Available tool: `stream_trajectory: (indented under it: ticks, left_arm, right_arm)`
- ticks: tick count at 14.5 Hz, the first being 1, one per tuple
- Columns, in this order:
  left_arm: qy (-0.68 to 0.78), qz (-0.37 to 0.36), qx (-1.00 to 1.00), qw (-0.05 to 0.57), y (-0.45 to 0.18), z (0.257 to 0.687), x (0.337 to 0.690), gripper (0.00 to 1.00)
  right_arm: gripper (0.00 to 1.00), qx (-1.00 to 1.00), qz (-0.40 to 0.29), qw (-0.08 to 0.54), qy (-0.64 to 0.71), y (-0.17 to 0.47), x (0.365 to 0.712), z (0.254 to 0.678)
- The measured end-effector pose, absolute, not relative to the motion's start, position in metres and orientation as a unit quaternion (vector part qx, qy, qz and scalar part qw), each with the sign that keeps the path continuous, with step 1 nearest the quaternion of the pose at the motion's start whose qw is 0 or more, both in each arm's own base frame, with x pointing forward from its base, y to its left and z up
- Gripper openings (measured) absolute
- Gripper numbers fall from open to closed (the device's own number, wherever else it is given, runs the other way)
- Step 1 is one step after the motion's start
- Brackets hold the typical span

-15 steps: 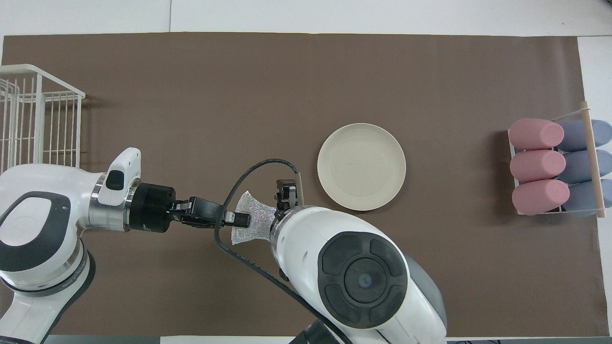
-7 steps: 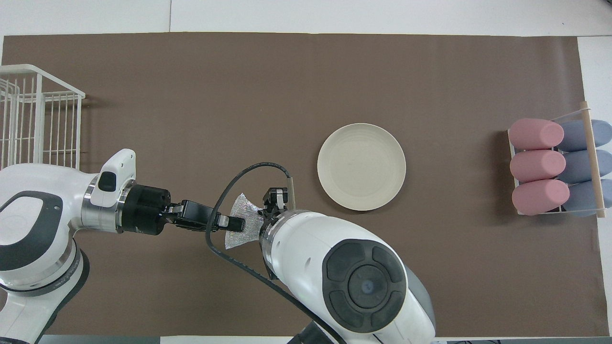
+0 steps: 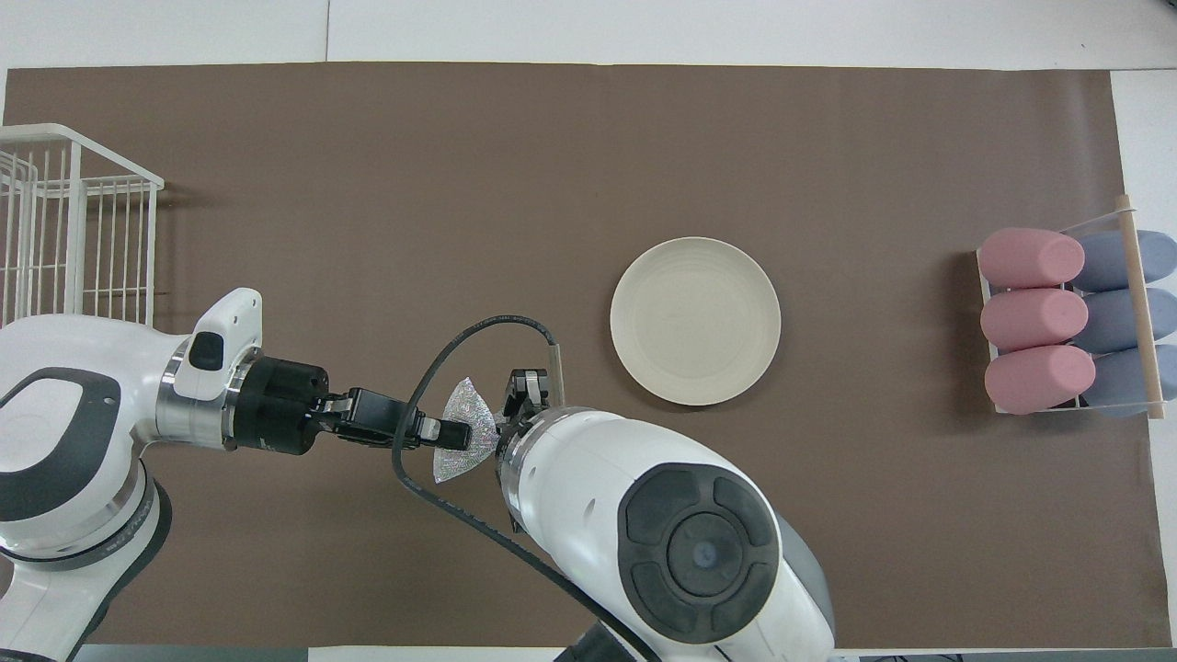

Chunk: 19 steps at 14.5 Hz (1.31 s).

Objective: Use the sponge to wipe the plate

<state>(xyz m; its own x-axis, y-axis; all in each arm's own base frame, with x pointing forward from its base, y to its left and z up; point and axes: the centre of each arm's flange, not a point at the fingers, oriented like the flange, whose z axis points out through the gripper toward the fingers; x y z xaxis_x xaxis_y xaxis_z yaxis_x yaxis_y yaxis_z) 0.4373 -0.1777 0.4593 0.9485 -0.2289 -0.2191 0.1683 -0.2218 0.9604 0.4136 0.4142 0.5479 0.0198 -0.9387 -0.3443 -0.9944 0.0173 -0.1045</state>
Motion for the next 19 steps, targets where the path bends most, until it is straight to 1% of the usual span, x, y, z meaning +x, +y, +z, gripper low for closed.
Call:
stream_trajectory:
  ticks: [1, 2, 3, 6, 7, 9, 10, 11, 13, 14, 16, 17, 19]
  left_arm:
    - [-0.022, -0.159, 0.766, 0.622, -0.178, 0.459, 0.437, 0.05]
    - [-0.024, -0.161, 0.767, 0.620, -0.178, 0.459, 0.436, 0.11]
    - [-0.027, -0.162, 0.768, 0.619, -0.178, 0.460, 0.435, 0.21]
    - [-0.037, -0.169, 0.778, 0.604, -0.177, 0.457, 0.432, 0.52]
    - [-0.039, -0.171, 0.782, 0.598, -0.175, 0.456, 0.431, 0.65]
    - [-0.039, -0.171, 0.795, 0.581, -0.164, 0.453, 0.433, 0.86]
    - [-0.037, -0.171, 0.803, 0.569, -0.157, 0.452, 0.434, 0.97]
    - [-0.035, -0.170, 0.812, 0.558, -0.148, 0.451, 0.436, 1.00]
    - [-0.027, -0.169, 0.833, 0.527, -0.129, 0.454, 0.442, 1.00]
    - [-0.022, -0.170, 0.846, 0.505, -0.121, 0.459, 0.446, 1.00]
    - [-0.013, -0.167, 0.873, 0.458, -0.108, 0.472, 0.454, 1.00]
    - [-0.012, -0.165, 0.885, 0.435, -0.104, 0.477, 0.457, 1.00]
    - [-0.022, -0.161, 0.910, 0.382, -0.095, 0.482, 0.460, 1.00]
  right_arm:
    - [0.11, -0.696, 0.086, 0.161, 0.695, 0.414, 0.413, 0.548]
    - [0.11, -0.696, 0.086, 0.160, 0.695, 0.414, 0.413, 0.547]
    - [0.09, -0.696, 0.086, 0.160, 0.695, 0.414, 0.413, 0.546]
    - [0.09, -0.698, 0.086, 0.160, 0.693, 0.414, 0.413, 0.546]
    - [0.09, -0.706, 0.084, 0.158, 0.686, 0.413, 0.414, 0.543]
    - [0.09, -0.737, 0.071, 0.147, 0.655, 0.395, 0.425, 0.519]
    - [0.09, -0.753, 0.062, 0.143, 0.639, 0.375, 0.439, 0.502]
    - [0.09, -0.765, 0.053, 0.139, 0.626, 0.352, 0.454, 0.487]
    - [0.09, -0.789, 0.044, 0.121, 0.601, 0.305, 0.479, 0.459]
    - [0.09, -0.800, 0.041, 0.113, 0.588, 0.287, 0.485, 0.442]
    - [0.09, -0.812, 0.021, 0.122, 0.571, 0.265, 0.495, 0.403]
    - [0.09, -0.813, 0.011, 0.127, 0.569, 0.260, 0.497, 0.385]
    - [0.09, -0.816, 0.010, 0.119, 0.565, 0.260, 0.495, 0.354]
